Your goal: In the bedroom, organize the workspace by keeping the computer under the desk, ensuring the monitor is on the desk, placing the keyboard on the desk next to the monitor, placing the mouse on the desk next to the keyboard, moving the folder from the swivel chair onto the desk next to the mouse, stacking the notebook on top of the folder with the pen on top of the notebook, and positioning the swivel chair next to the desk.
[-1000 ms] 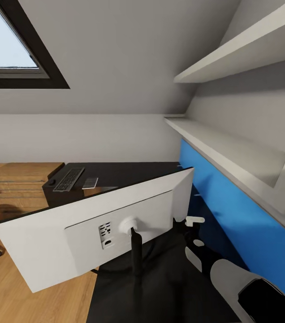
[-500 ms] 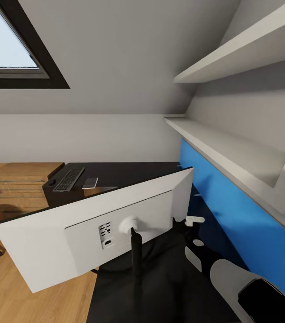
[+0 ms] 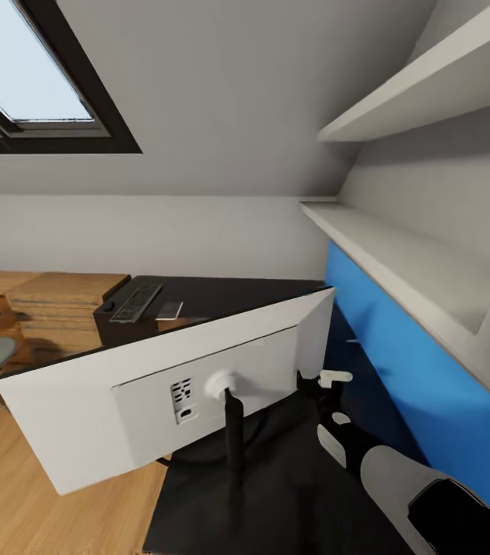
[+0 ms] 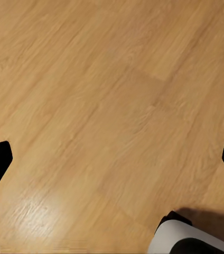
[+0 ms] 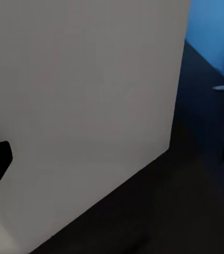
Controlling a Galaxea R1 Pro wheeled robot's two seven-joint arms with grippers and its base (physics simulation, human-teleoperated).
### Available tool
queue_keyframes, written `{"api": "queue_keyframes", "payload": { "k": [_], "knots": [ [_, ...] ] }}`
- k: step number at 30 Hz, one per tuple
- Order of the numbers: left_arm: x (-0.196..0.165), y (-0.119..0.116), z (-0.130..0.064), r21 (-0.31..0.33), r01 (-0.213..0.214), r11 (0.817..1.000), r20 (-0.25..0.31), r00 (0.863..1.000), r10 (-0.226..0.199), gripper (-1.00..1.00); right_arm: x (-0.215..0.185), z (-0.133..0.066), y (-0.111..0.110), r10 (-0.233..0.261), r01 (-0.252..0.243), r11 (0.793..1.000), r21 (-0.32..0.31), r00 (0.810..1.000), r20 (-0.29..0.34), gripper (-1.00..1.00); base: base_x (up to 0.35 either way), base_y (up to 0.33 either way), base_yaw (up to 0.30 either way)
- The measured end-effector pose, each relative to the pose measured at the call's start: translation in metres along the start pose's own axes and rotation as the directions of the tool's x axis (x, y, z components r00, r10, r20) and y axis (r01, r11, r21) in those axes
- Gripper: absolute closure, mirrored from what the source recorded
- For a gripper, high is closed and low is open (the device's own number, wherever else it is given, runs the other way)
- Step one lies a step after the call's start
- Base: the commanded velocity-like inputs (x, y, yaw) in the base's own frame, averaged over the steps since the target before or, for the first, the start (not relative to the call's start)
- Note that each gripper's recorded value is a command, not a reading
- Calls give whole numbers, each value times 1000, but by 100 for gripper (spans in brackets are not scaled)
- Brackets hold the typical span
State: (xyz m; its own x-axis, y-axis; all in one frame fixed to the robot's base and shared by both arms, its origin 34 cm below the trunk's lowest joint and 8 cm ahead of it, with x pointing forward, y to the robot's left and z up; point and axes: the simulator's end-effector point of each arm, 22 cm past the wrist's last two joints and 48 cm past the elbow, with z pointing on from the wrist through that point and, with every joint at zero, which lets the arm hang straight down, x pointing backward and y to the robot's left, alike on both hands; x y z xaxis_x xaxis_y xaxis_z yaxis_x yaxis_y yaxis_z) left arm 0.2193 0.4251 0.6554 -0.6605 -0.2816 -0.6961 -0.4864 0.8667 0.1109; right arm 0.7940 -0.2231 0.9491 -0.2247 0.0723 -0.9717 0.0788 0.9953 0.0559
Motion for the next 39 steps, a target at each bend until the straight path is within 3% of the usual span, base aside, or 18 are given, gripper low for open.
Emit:
{"api": "queue_keyframes", "payload": {
  "k": [13, 39],
  "knots": [
    [0, 0, 0, -1, 0, 1000, 0, 1000, 0, -100, 1, 0, -1, 3, -3, 1000, 3, 1000, 0, -100, 0, -53, 262],
    [0, 0, 0, -1, -2, 1000, -1, 1000, 2, -100, 1, 1, -2, -1, 1, 1000, 1, 1000, 1, -100, 93, 0, 10]
  ]
}}
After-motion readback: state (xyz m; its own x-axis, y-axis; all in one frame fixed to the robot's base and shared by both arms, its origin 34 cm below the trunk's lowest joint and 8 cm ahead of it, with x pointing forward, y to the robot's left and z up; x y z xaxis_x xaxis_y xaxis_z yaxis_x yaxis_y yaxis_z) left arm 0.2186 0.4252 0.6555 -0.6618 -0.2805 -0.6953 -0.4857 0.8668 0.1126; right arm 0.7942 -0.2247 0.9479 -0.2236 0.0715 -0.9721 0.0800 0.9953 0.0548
